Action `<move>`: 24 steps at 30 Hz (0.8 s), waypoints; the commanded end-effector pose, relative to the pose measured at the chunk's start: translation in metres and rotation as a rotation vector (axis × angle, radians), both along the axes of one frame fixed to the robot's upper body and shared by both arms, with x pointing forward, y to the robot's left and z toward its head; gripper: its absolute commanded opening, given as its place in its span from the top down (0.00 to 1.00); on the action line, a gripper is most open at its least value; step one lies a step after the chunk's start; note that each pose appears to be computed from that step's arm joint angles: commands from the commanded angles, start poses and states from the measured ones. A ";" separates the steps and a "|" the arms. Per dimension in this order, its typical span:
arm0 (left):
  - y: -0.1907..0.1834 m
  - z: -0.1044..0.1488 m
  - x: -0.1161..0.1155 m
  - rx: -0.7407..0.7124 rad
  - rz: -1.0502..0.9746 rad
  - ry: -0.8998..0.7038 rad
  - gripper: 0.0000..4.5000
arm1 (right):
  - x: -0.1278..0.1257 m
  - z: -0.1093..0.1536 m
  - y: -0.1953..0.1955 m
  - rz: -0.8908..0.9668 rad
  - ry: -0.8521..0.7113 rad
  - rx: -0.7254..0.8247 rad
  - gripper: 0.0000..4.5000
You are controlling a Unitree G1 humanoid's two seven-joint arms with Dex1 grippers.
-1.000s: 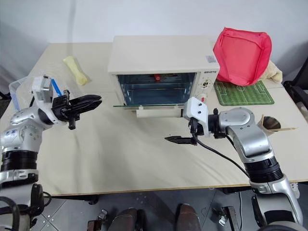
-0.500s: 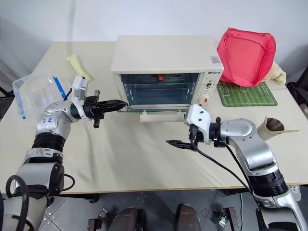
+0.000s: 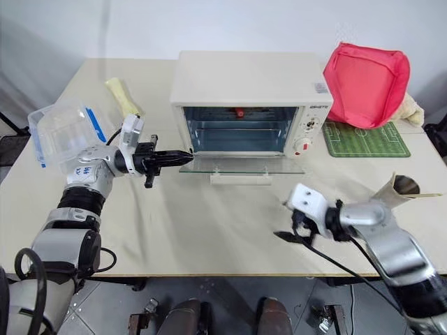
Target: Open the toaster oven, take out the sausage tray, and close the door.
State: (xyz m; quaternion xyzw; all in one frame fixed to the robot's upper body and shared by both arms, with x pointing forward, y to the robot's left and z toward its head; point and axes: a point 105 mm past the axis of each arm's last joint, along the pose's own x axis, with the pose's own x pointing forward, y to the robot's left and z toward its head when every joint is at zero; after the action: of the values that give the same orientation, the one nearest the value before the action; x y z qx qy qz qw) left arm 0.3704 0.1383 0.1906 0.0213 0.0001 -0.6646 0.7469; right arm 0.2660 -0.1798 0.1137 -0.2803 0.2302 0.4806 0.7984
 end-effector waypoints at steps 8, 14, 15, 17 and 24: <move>-0.012 -0.029 -0.023 0.122 -0.150 0.002 0.99 | -0.026 0.080 -0.016 0.079 -0.169 0.090 0.00; -0.018 -0.043 -0.027 0.166 -0.146 0.004 0.99 | 0.007 0.103 0.002 0.046 -0.341 0.156 0.00; -0.020 -0.044 -0.027 0.159 -0.137 -0.007 0.99 | 0.021 0.105 0.008 0.030 -0.391 0.157 0.00; -0.023 -0.044 -0.027 0.141 -0.120 -0.033 0.99 | 0.042 0.106 0.020 0.005 -0.455 0.135 0.00; -0.028 -0.025 -0.026 -0.062 -0.002 -0.099 0.99 | 0.086 0.108 0.063 0.029 -0.598 0.059 0.00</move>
State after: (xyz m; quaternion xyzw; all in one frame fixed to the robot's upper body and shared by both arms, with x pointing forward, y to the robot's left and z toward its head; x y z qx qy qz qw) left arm 0.3453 0.1122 0.1471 0.0401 -0.0099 -0.6707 0.7406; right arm 0.3477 -0.1242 0.2074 -0.3731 0.0032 0.4077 0.8334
